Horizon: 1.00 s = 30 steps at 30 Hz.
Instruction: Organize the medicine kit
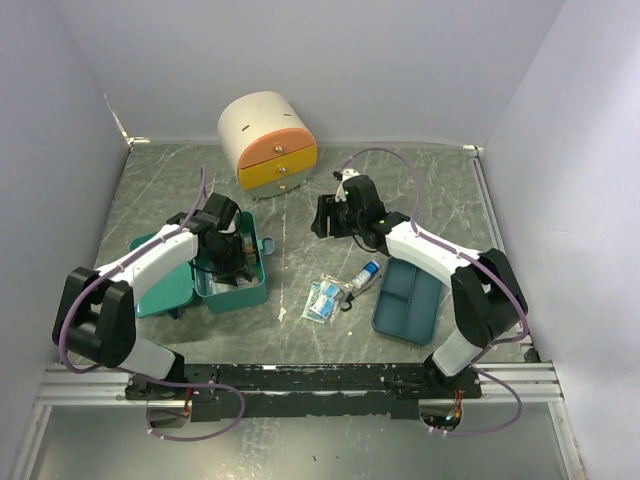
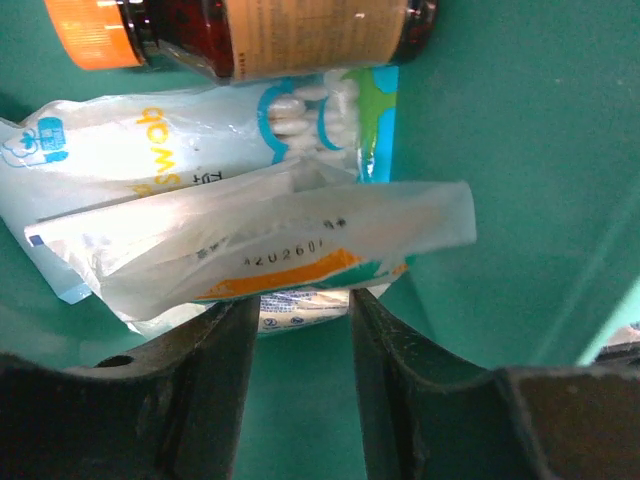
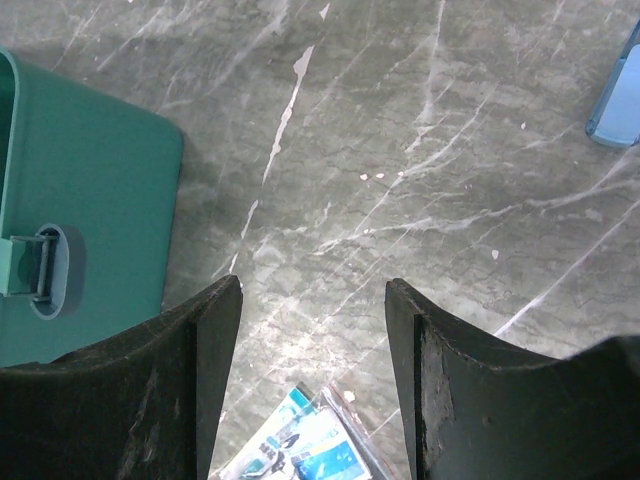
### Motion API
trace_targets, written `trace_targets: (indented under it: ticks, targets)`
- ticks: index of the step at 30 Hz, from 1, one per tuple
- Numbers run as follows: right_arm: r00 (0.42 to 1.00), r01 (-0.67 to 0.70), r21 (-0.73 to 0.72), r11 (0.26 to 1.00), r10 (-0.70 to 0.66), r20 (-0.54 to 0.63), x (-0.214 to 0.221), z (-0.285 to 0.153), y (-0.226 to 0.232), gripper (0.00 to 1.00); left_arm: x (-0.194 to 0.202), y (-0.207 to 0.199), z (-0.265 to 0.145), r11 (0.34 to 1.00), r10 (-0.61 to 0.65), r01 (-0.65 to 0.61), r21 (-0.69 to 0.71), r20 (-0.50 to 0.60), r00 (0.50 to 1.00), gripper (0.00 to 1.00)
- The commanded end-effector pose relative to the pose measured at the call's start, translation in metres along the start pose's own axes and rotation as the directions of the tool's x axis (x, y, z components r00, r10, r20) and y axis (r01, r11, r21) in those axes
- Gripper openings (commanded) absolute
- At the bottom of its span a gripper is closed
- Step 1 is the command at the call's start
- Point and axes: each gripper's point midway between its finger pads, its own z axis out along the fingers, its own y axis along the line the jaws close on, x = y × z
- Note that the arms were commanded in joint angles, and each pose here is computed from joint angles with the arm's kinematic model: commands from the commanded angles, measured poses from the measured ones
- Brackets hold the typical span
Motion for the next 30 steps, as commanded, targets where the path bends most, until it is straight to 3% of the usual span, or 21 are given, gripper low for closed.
trace_targets:
  ticks: [1,12,22,30]
  targets:
    - [1.000,0.005,0.006,1.000,-0.005,0.024,-0.010,0.004,-0.001,0.59,-0.009,0.005,0.010,0.998,-0.053,0.055,-0.042,0.065,0.996,0.52]
    - [1.000,-0.015,0.025,1.000,0.015,0.011,-0.010,0.008,-0.003,0.59,-0.010,0.013,0.016,0.993,-0.065,0.072,-0.088,0.083,0.994,0.51]
    - [0.983,-0.183,0.210,0.961,0.184,0.012,0.006,-0.024,-0.029,0.57,-0.027,-0.019,-0.050,0.995,0.061,-0.075,0.064,0.191,0.980,0.68]
    - [0.963,-0.249,0.258,0.934,0.267,-0.038,0.034,-0.054,-0.031,0.54,-0.034,-0.041,-0.100,0.955,0.139,-0.224,0.196,0.373,0.917,0.65]
